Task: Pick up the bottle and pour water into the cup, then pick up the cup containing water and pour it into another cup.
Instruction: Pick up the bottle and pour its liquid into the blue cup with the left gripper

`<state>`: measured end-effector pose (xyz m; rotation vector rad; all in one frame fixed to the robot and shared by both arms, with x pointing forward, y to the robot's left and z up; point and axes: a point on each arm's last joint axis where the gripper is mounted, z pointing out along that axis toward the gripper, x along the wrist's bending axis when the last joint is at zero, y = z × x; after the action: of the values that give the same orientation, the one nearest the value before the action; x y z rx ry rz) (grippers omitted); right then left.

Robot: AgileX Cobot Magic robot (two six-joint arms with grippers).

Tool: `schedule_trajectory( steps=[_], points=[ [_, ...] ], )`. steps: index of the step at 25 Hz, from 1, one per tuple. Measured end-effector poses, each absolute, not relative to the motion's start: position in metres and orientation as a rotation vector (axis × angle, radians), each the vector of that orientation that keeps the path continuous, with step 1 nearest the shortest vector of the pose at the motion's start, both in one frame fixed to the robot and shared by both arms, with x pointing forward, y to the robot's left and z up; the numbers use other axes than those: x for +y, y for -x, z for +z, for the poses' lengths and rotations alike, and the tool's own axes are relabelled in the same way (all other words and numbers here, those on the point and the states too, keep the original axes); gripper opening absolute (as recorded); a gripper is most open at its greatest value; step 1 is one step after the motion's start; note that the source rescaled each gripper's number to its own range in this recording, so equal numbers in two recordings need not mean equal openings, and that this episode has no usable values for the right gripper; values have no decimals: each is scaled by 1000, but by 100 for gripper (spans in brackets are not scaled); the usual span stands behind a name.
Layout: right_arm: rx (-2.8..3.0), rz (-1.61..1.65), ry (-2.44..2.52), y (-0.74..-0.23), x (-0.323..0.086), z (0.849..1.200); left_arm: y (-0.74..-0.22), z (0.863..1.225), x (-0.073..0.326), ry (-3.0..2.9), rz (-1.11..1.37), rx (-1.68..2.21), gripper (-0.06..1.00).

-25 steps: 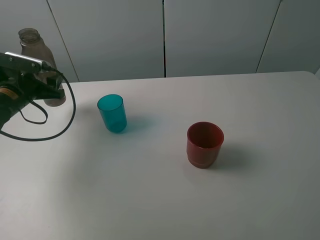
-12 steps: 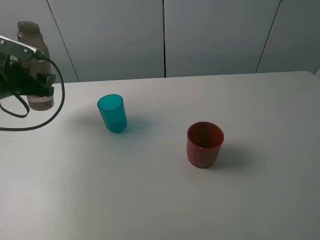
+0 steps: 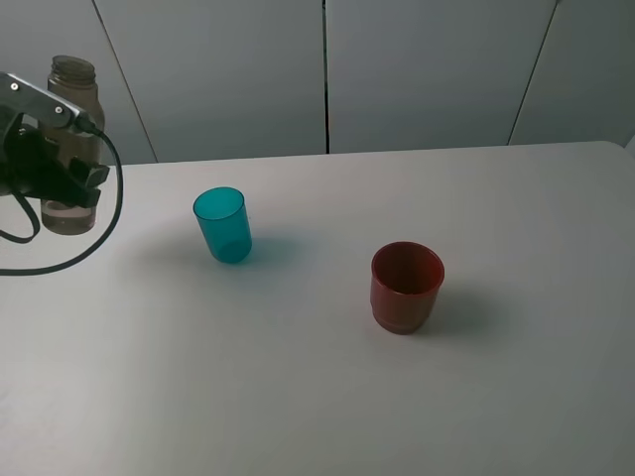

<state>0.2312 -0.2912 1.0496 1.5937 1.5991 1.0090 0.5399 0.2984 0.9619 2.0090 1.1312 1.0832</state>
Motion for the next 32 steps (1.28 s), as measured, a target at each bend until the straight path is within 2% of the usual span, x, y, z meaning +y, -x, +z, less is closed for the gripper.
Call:
schedule_trajectory(
  steps=[14,32],
  points=[
    [1595,1013,-1600,-231,-291,1050,-528,956,262,-2239,964,987,2],
    [1599,1009,-1594,-231,-291,1050,-529,958,253,-2373,939,938,2]
  ],
)
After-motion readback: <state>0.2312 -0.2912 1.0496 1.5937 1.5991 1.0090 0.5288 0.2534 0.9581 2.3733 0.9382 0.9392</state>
